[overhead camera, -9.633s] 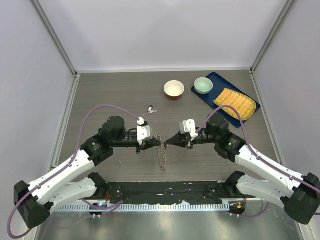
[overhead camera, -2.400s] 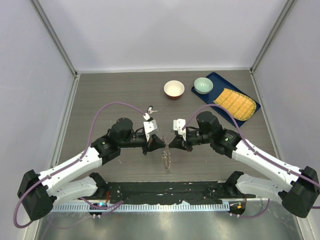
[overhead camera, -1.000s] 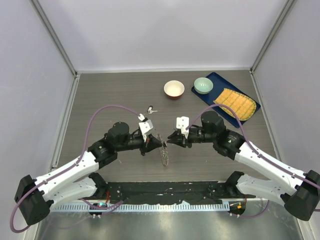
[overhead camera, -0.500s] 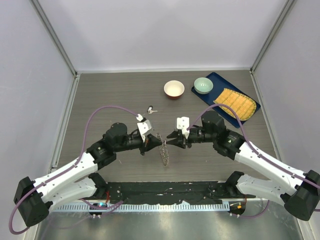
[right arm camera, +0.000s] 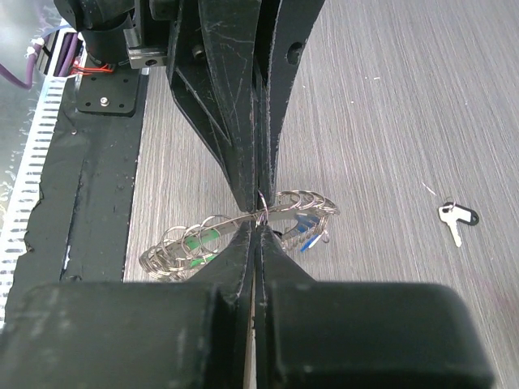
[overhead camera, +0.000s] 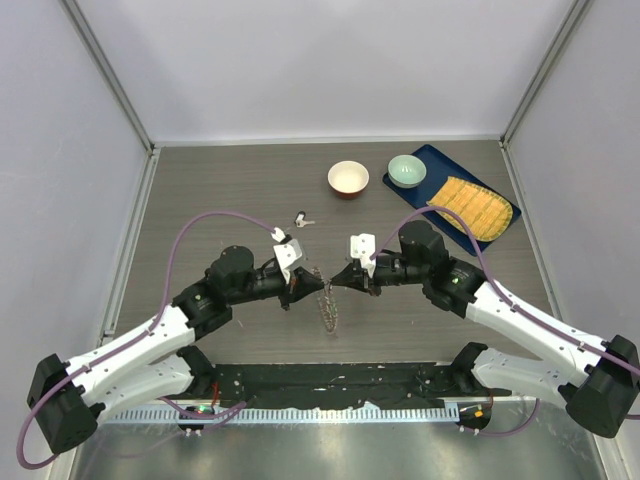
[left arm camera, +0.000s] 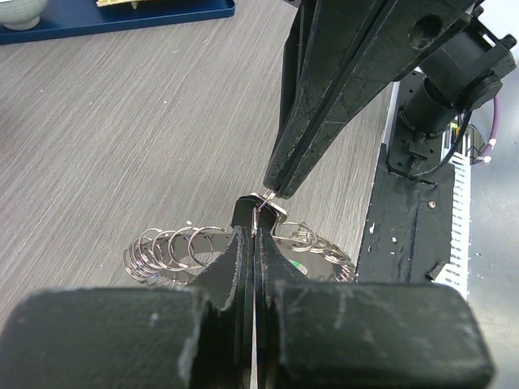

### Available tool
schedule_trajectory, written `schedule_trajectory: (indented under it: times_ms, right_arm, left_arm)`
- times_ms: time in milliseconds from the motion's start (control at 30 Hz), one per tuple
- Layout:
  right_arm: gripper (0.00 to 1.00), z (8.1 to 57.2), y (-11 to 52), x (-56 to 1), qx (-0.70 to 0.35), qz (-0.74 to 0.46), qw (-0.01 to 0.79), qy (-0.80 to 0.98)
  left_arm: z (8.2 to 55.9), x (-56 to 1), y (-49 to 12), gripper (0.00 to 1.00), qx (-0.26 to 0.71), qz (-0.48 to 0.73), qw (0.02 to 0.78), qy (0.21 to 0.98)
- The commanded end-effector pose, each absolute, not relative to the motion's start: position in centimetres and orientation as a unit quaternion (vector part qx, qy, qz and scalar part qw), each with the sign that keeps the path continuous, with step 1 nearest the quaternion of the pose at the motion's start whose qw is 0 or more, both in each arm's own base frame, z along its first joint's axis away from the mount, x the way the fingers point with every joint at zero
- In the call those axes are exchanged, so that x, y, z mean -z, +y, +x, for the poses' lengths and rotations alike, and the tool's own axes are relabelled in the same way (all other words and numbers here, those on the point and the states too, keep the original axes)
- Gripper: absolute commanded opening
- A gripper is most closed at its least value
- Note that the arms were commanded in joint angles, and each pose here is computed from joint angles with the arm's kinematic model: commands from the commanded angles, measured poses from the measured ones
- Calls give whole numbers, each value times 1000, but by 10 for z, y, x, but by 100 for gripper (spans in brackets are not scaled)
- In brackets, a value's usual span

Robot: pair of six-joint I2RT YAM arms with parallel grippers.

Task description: Put the keys on the keyring

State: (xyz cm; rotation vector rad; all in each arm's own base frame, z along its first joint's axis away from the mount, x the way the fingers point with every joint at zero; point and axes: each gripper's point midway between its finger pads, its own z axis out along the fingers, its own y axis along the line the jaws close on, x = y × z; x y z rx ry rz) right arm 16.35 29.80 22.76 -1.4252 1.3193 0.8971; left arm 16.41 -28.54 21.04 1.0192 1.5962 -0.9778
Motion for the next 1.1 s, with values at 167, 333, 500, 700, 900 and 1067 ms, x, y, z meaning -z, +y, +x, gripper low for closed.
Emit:
schedule_trajectory:
  times_ms: [167,333,500,700,900,1067]
  right_arm:
    - [1,162,303,-247,-374,-589,503,511]
    - [1,159,305,-246,-383,-593,497,505]
    - [1,157,306,-243,-386,-597,489,505]
    - [1,157,307,-237,-382,-603,478,512]
    - [1,160,305,-234,-374,-597,482,521]
    - [1,160,306,-235,-380,-584,492,521]
  left_arm:
    - [171,-257,-293,0,420,400,536,613]
    - [172,-257,-293,0,422,394,532,619]
    - [175,-263,-294,0,427,380,532,625]
    - [174,-268,-296,0,436,370,530,627]
    - [187,-274,-282,0,413,327,564,637]
    - [192,-288,-273,0,432,265,611,608]
